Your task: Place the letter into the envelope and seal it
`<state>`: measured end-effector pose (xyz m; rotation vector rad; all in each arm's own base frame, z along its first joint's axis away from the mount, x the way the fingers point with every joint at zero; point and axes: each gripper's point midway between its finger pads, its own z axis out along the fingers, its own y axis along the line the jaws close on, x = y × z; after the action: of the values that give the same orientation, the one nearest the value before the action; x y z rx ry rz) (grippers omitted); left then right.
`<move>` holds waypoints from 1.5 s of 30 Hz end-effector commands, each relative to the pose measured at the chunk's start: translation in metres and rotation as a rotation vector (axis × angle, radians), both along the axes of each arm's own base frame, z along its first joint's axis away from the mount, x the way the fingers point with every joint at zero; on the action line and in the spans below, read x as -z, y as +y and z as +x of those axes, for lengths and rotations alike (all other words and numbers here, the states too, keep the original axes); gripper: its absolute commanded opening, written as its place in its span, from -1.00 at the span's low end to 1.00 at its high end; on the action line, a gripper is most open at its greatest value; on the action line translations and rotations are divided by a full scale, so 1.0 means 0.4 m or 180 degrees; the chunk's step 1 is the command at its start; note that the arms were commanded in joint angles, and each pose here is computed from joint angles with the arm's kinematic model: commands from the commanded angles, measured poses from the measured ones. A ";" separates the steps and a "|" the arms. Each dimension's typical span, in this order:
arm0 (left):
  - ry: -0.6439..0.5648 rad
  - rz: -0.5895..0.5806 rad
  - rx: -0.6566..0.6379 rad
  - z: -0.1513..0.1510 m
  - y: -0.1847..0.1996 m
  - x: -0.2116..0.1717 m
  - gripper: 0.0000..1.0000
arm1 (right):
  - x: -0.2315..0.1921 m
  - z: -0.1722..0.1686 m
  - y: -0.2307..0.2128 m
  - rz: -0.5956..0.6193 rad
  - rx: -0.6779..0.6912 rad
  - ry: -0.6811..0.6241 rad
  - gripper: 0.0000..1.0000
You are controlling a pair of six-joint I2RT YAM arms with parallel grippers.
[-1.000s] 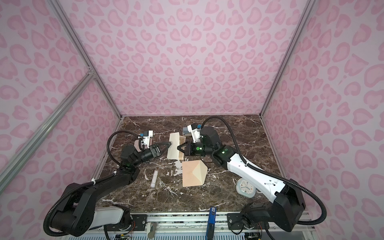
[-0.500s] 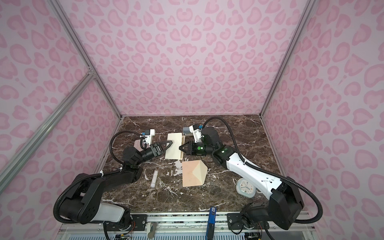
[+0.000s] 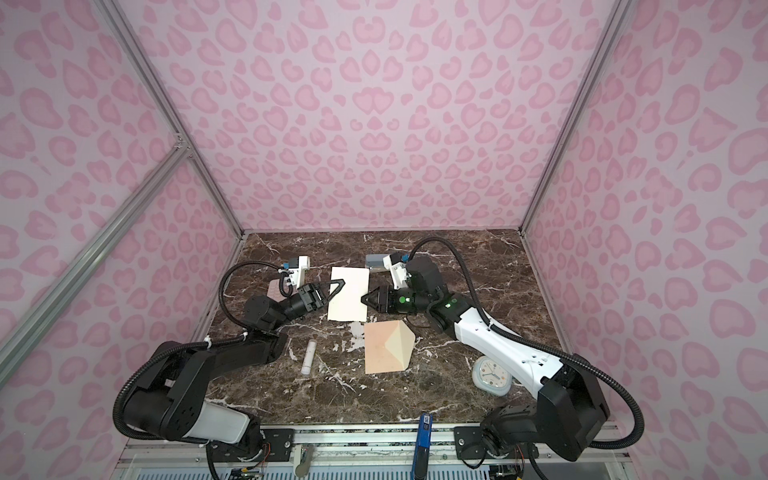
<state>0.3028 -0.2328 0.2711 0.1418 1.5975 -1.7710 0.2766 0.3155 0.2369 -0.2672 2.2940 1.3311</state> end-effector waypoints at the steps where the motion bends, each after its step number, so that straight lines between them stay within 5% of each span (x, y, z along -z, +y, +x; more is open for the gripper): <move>1: -0.0116 0.0070 -0.0009 -0.006 0.000 -0.015 -0.91 | -0.015 0.003 -0.005 0.0097 -0.0083 -0.0305 0.01; 8: -0.0138 0.0054 -0.0017 -0.016 0.003 -0.038 -0.91 | -0.111 -0.011 -0.043 0.0776 0.0129 -0.1285 0.55; 25: -0.0200 -0.0019 0.0072 -0.035 -0.012 -0.054 -0.91 | -0.093 -0.021 0.076 0.1071 -0.0391 -0.0909 0.45; 34: -0.0212 -0.0030 0.0083 -0.040 -0.015 -0.055 -0.91 | -0.104 -0.065 0.147 0.1294 -0.0748 -0.0790 0.04; 45: -0.0204 -0.0013 0.0088 -0.040 -0.016 -0.050 -0.91 | -0.087 -0.057 0.149 0.1187 -0.0689 -0.0775 -0.46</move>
<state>0.2905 -0.2396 0.2843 0.1865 1.5906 -1.7740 0.2526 0.3740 0.2669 -0.5212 1.8437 1.7036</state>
